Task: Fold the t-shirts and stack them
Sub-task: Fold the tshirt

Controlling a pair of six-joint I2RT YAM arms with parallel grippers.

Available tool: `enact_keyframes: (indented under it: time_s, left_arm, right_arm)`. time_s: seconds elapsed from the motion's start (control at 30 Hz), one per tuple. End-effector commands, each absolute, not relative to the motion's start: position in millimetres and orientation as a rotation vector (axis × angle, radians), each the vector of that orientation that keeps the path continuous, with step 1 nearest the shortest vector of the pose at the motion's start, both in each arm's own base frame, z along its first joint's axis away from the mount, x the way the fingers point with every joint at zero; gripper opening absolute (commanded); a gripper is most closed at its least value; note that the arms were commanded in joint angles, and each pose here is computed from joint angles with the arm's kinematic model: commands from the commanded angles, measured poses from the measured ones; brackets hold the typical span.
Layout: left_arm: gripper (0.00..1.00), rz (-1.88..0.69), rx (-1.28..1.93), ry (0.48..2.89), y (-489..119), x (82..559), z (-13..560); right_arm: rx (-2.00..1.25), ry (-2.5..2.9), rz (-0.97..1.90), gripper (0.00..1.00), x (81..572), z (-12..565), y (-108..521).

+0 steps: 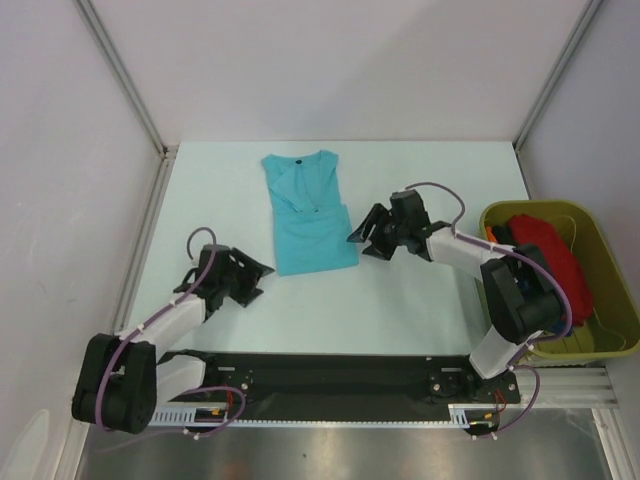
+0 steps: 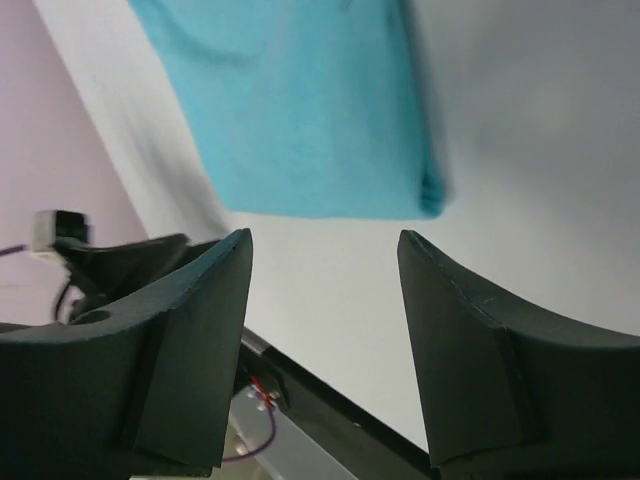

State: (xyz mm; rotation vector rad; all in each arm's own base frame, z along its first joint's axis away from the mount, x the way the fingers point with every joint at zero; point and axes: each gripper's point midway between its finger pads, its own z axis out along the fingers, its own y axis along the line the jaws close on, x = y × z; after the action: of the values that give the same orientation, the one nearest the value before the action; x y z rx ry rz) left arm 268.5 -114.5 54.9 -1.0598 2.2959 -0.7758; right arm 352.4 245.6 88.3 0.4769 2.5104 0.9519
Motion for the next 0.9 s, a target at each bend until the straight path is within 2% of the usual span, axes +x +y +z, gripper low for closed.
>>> enact_keyframes:
  time_s: [0.0,0.17,0.3,0.4,0.5,0.63,0.87]
  left_arm:
    - [0.72,-1.03,-1.26,2.03,-139.9,289.2,86.5]
    - [0.68,-1.045,-1.342,1.992,-152.9,284.2,74.4]
    - [0.6,-1.07,-1.428,2.004,-161.5,277.3,51.5]
    - [0.59,-1.081,-1.499,2.018,-167.6,273.3,37.4]
    - [0.52,-1.078,-1.568,1.985,-165.9,273.9,28.3]
    - [0.48,-1.03,-1.599,1.946,-158.3,278.3,24.4]
    - [0.45,-0.957,-1.639,1.917,-146.9,276.4,16.1]
  right_arm:
    - [0.738,2.292,1.067,0.65,366.9,109.7,263.6]
    - [0.974,2.298,1.035,0.64,337.1,68.4,250.7]
    - [1.046,2.265,1.041,0.61,333.1,53.2,248.9]
    - [1.1,2.263,1.062,0.59,328.5,42.0,249.1]
    - [1.115,2.277,1.068,0.58,326.4,36.5,250.8]
    - [1.1,2.268,1.058,0.57,329.9,38.9,251.5]
    - [1.132,2.263,1.056,0.56,338.5,39.1,258.5]
